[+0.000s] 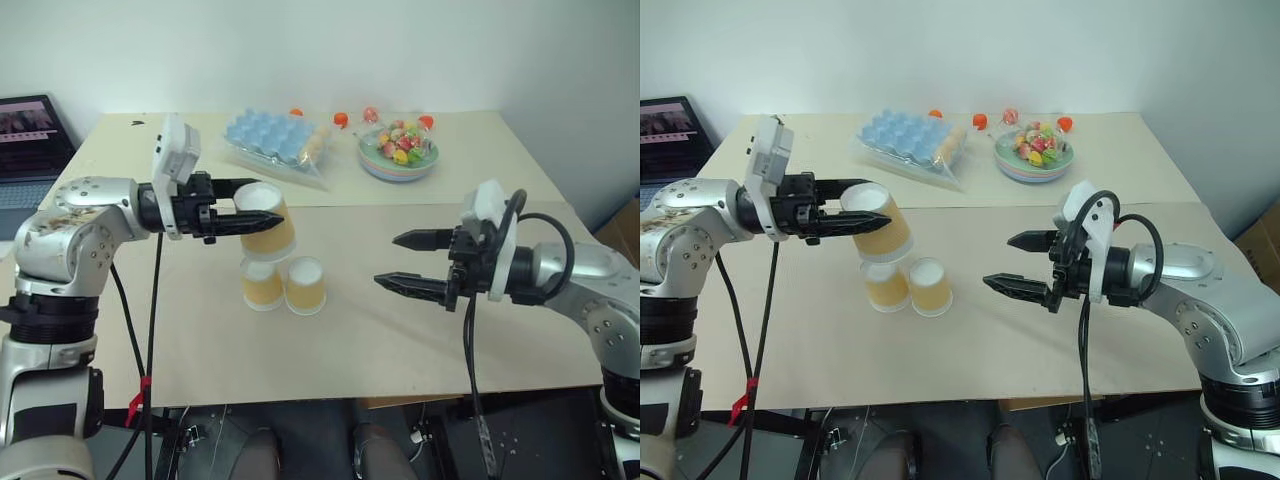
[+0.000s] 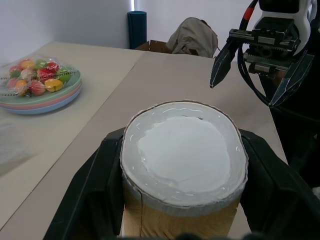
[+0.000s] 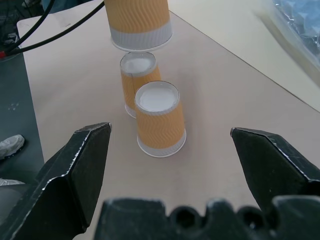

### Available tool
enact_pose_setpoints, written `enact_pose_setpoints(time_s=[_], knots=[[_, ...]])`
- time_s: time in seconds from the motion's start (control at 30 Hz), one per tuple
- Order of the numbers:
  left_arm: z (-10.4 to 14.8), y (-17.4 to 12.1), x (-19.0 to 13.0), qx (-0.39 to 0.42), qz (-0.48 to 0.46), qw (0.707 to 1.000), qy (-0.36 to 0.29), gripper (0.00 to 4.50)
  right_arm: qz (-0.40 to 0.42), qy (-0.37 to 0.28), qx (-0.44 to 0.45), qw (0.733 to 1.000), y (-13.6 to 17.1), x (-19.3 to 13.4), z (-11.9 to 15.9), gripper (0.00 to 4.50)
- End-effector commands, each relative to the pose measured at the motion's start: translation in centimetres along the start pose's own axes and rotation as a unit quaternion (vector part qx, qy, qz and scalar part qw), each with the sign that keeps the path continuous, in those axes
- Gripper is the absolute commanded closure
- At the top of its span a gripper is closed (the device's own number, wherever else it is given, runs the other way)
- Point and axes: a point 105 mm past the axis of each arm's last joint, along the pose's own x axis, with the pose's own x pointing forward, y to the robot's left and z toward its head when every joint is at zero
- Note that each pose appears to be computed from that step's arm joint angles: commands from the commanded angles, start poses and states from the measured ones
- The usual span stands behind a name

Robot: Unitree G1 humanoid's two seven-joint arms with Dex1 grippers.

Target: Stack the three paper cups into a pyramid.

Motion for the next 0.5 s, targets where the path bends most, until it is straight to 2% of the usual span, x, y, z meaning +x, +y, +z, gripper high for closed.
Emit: enact_pose_setpoints(time_s=[0.03,0.23,0.5], knots=[[0.2,-0.3,0.7,0.014,-0.022,1.0,-0.003,2.0,-0.011,-0.02,-0.026,0.999,0.4,-0.3,1.2,0.0],[-1.5,0.6,1.7,0.037,-0.009,0.999,0.002,2.0,-0.02,-0.023,-0.031,0.999,0.3,-0.3,1.5,0.0],[-1.4,1.1,1.9,0.043,-0.017,0.999,0.001,2.0,-0.035,-0.02,-0.032,0.999,0.1,-0.7,1.3,0.0]])
